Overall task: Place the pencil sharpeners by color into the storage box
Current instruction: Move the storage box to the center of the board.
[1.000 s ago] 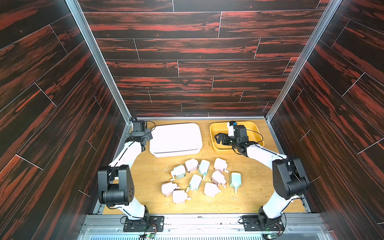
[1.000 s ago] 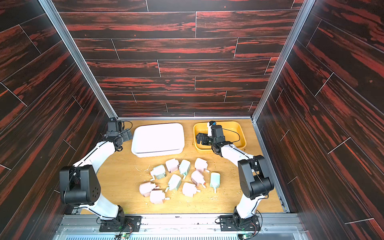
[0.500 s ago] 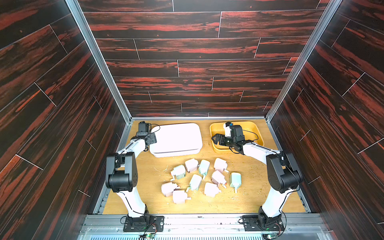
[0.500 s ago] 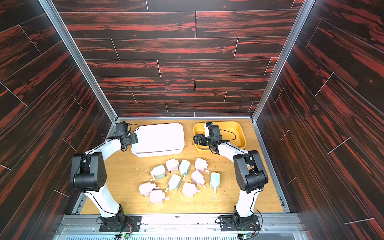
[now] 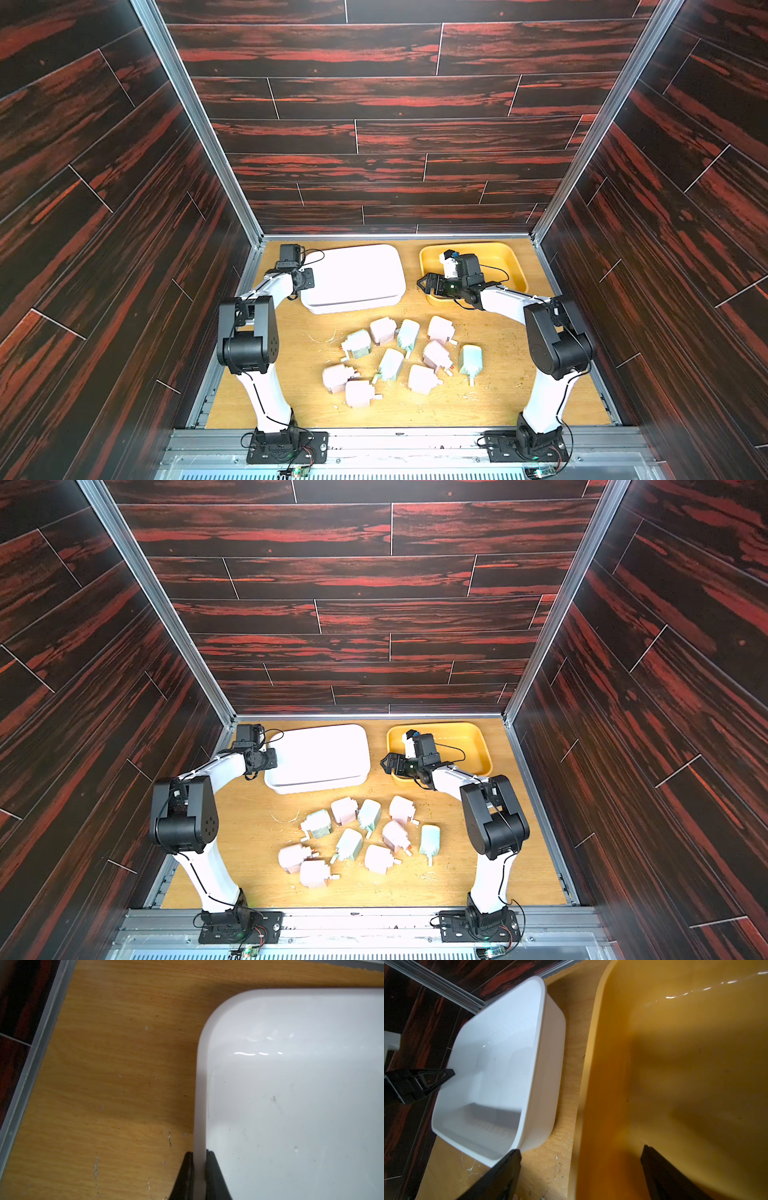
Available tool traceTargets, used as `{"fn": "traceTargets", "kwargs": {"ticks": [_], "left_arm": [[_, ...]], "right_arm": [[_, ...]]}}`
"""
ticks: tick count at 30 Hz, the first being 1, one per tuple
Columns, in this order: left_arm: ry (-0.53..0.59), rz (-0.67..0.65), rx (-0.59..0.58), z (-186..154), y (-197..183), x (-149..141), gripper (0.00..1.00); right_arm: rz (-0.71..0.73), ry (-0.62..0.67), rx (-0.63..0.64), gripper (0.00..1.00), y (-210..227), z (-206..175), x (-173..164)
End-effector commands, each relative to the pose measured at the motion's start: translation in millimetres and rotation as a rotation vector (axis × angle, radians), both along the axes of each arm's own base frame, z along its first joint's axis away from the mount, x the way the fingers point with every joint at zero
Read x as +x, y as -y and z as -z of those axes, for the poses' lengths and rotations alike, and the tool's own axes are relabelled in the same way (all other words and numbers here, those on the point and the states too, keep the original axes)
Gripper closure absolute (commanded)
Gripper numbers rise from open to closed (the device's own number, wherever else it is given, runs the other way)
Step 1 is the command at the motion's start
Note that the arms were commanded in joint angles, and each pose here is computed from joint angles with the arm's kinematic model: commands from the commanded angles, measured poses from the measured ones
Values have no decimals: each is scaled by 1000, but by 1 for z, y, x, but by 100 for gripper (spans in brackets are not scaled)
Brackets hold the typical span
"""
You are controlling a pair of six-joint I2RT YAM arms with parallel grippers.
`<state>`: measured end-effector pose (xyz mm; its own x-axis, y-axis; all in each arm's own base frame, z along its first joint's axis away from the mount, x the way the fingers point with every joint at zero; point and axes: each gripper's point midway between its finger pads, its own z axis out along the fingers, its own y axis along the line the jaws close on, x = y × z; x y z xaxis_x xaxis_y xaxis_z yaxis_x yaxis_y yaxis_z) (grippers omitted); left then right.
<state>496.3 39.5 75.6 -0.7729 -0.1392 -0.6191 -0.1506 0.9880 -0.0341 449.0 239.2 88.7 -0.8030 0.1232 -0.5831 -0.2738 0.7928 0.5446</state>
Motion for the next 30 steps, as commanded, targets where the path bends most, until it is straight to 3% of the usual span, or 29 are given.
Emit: {"fn": "traceTargets", "kwargs": {"ticks": [1,11,22,30], "left_arm": [[-9,59,23,-7,3,-6,97],[-23,195,39,-11,15,-7,100],[-40,150,46,-13,9,-6,100],[-44,122,3,-9,13,-7,100]], "right_arm": [[-24,-15,53,4,-14,-4,0],[-2,-33,83,4,-30,-6,0],[-4,-50,155,4,-67,-19,-14],[72,-55,156,3,-78,-23,-18]]}}
